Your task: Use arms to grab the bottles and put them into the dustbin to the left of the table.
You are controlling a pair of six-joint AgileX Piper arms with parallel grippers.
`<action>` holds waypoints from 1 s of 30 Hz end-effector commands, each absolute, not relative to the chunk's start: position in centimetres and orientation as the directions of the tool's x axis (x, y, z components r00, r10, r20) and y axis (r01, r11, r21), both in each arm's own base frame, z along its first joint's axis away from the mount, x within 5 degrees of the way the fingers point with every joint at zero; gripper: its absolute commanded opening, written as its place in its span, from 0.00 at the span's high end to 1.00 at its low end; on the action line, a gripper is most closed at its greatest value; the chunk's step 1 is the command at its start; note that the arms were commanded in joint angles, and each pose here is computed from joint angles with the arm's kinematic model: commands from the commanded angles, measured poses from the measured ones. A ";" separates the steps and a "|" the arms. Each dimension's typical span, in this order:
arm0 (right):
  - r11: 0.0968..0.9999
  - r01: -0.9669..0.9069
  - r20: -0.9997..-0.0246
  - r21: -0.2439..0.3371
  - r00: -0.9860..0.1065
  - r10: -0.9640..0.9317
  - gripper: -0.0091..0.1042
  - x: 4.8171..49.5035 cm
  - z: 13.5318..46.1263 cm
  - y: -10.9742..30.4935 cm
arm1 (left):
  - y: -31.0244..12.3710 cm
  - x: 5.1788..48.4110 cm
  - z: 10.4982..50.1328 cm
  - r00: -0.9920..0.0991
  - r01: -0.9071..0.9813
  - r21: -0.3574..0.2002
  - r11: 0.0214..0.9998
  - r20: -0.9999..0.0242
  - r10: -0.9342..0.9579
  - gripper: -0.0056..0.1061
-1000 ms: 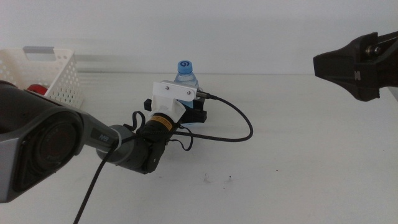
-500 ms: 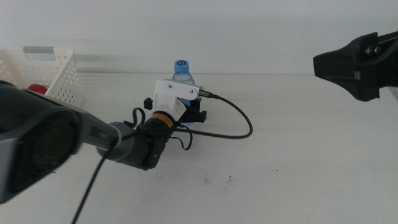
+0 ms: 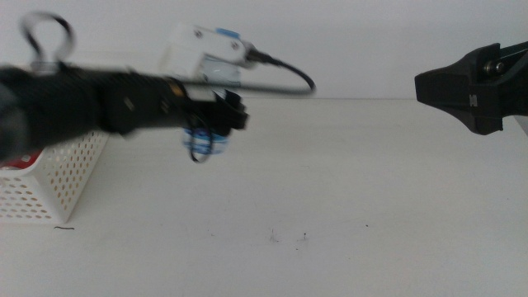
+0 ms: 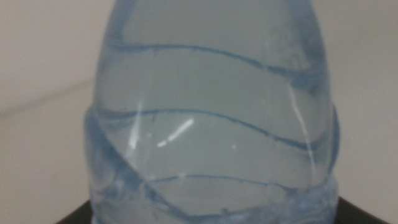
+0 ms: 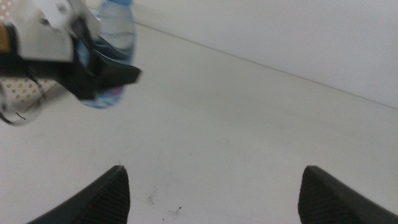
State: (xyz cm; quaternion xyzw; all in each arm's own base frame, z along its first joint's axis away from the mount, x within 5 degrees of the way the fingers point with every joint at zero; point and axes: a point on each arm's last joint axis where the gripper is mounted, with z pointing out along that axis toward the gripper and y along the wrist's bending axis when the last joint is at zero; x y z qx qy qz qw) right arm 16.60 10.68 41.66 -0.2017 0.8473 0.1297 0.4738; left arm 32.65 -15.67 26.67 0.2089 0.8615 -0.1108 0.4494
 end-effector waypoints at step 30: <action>0.883 -0.469 -0.866 0.021 -0.450 -0.218 0.13 16.5 42.1 10.6 | 11.5 40.6 27.8 -0.821 -0.027 -0.055 0.998 -0.569 -0.054 0.96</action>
